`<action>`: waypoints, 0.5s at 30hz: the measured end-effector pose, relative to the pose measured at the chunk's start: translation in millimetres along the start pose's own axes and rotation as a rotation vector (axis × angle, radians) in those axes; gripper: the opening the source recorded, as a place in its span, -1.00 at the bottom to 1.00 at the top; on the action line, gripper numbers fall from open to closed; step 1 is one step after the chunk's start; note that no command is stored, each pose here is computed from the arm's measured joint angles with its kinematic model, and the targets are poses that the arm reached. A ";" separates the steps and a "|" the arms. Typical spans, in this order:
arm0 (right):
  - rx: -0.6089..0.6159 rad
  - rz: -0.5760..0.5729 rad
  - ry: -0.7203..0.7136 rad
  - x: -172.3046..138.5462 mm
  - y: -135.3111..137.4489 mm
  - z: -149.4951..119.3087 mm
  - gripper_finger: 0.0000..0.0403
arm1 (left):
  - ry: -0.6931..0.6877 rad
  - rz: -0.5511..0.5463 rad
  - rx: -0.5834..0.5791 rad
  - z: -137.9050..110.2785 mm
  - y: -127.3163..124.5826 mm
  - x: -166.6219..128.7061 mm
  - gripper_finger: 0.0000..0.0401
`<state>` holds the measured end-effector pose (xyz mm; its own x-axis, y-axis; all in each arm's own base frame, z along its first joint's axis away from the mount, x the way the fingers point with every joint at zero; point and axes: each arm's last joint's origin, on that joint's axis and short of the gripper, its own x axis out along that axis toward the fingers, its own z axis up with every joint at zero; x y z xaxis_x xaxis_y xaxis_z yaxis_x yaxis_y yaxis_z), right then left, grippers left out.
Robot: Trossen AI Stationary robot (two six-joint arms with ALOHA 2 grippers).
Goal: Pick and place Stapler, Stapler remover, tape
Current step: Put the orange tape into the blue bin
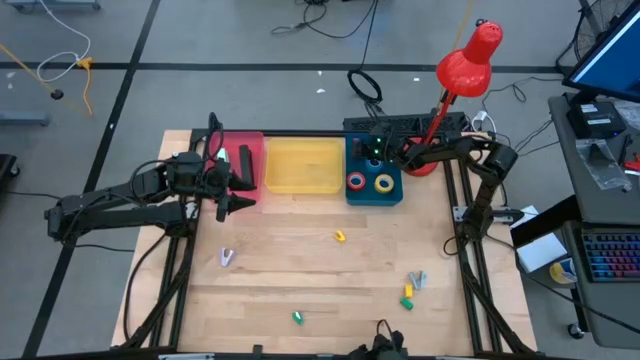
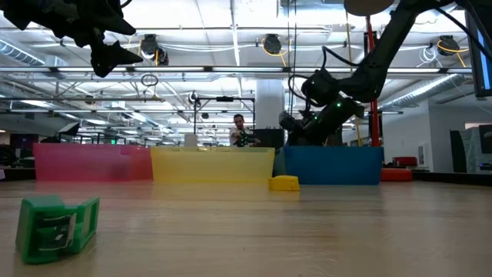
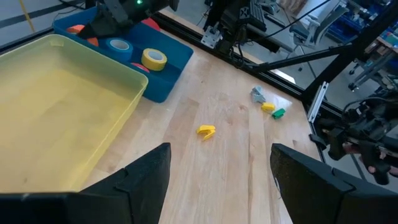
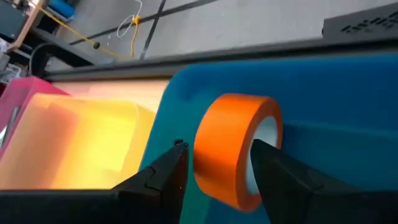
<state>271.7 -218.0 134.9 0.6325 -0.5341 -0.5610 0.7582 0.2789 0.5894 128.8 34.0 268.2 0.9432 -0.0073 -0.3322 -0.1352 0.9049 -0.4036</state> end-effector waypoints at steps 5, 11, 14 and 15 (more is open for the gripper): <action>-0.007 0.004 -0.008 0.0 0.4 0.7 -0.29 | 0.000 0.000 0.000 0.0 0.0 0.0 0.36; -0.036 0.008 -0.010 -0.2 0.8 1.1 -0.53 | 0.000 0.001 0.001 0.0 0.0 0.0 0.36; -0.062 0.019 -0.020 -4.6 4.3 4.1 -0.59 | 0.000 0.001 0.001 0.0 0.0 0.0 0.36; -0.072 0.026 -0.026 -6.4 6.1 5.2 -0.59 | 0.000 0.001 0.001 0.0 0.0 0.0 0.36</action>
<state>271.5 -217.0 145.1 0.6483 -0.5461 -0.5306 0.7518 0.3488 0.5596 128.8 34.0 268.2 0.9431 -0.0065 -0.3325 -0.1357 0.9052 -0.4027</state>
